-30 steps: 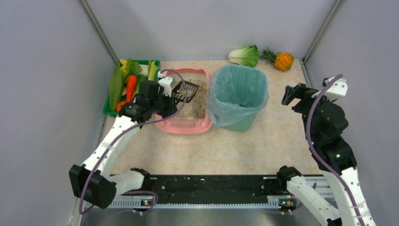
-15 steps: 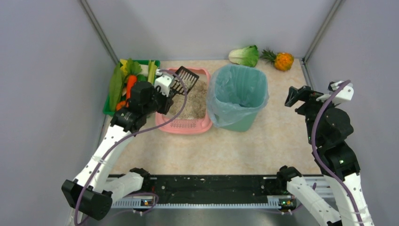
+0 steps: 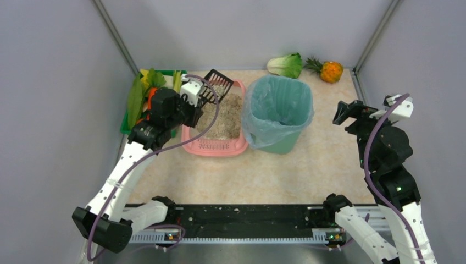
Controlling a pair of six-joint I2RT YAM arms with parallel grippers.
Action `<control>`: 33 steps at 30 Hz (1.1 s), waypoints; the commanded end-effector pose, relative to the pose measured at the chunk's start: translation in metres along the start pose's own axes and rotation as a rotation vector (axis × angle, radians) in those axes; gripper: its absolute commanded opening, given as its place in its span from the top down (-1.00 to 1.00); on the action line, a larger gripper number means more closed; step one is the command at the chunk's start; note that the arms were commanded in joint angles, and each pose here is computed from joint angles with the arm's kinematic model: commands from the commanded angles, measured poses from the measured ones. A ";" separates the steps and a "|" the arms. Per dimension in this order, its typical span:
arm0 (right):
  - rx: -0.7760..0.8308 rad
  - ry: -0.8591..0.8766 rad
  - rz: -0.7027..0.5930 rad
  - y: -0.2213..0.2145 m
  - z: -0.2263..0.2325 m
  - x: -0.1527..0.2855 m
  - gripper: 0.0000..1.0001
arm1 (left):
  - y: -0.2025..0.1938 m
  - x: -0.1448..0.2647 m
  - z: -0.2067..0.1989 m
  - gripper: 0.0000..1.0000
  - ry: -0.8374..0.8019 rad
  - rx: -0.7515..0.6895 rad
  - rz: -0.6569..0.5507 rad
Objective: Clean the litter box
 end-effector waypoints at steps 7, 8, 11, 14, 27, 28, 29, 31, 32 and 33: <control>0.002 -0.014 -0.024 0.008 -0.004 0.004 -0.74 | 0.063 0.007 -0.029 1.00 -0.106 -0.037 -0.024; 0.003 -0.017 -0.024 0.008 -0.005 0.004 -0.74 | 0.070 0.009 -0.033 1.00 -0.112 -0.051 -0.030; 0.003 -0.017 -0.025 0.008 -0.005 0.004 -0.74 | 0.081 0.008 -0.048 1.00 -0.131 -0.107 -0.018; 0.002 -0.022 -0.027 0.009 -0.006 0.004 -0.74 | 0.083 -0.003 -0.064 1.00 -0.152 -0.151 0.015; 0.015 -0.061 -0.030 0.011 -0.018 0.014 -0.74 | 0.093 -0.050 -0.112 1.00 -0.153 -0.350 0.054; 0.017 -0.062 -0.030 0.011 -0.019 0.016 -0.74 | 0.093 -0.053 -0.115 1.00 -0.143 -0.374 0.058; 0.019 -0.067 -0.029 0.011 -0.021 0.016 -0.74 | 0.092 -0.056 -0.119 1.00 -0.137 -0.405 0.062; 0.022 -0.075 -0.032 0.012 -0.023 0.018 -0.74 | 0.089 -0.062 -0.124 1.00 -0.118 -0.467 0.072; 0.022 -0.077 -0.033 0.012 -0.024 0.019 -0.74 | 0.086 -0.066 -0.128 1.00 -0.102 -0.506 0.081; 0.026 -0.081 -0.032 0.012 -0.025 0.019 -0.74 | 0.084 -0.068 -0.130 1.00 -0.091 -0.541 0.086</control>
Point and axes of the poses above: each gripper's point midway between its finger pads, its own x axis back along the fingers, its own z axis along the line the jaws close on, y = z × x, the point moved 1 cm from there along x, back along the fingers, and after that the axes turned 11 degrees about x, right-handed, at the moved point
